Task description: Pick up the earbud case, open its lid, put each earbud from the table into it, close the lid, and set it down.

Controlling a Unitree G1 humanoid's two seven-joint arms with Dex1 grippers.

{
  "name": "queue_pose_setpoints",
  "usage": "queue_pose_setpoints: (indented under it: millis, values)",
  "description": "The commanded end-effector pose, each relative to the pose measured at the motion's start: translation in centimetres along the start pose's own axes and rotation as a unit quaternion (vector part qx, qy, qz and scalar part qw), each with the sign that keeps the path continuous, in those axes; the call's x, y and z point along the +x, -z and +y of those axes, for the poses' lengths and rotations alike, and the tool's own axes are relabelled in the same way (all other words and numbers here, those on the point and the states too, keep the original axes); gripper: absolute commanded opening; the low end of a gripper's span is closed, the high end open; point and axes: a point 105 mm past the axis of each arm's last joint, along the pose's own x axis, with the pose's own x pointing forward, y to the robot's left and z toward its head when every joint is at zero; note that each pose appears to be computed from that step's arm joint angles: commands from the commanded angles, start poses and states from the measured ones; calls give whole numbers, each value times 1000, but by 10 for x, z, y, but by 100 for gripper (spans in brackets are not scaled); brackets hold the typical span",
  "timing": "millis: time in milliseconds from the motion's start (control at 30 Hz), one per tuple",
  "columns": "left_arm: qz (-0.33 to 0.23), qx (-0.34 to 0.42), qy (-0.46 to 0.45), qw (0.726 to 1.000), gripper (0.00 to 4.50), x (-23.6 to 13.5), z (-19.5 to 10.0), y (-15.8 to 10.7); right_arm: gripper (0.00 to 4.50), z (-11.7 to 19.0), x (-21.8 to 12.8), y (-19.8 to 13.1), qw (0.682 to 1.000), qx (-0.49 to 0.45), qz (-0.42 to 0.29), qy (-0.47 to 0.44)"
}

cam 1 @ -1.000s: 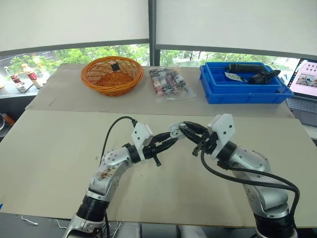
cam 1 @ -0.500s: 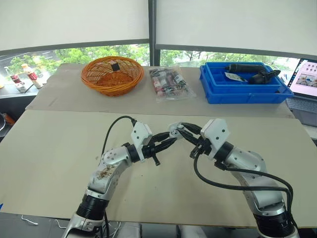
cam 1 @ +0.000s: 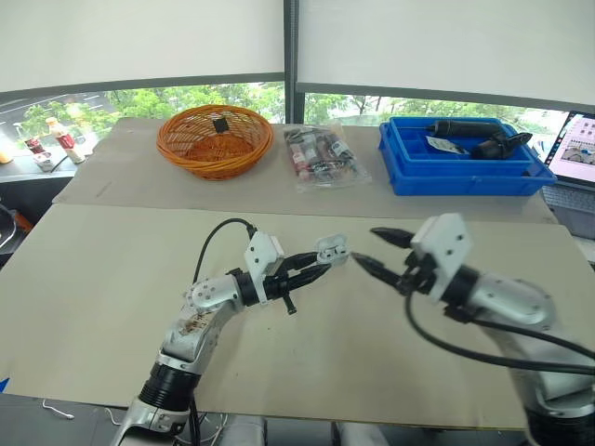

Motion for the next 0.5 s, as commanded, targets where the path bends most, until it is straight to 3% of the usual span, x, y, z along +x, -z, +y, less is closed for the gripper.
queue_pose_setpoints:
  millis: [33,233,500]
  values:
    - [0,10,103,995,54,8,-24,-3,191,-21,-11,-13,1000,-14,12,4]
    - [4,26,180,983,54,19,-37,-4,0,-17,6,6,987,-75,103,-102]
    - [-7,41,182,982,54,28,-36,-5,0,17,4,7,967,-38,119,-224]
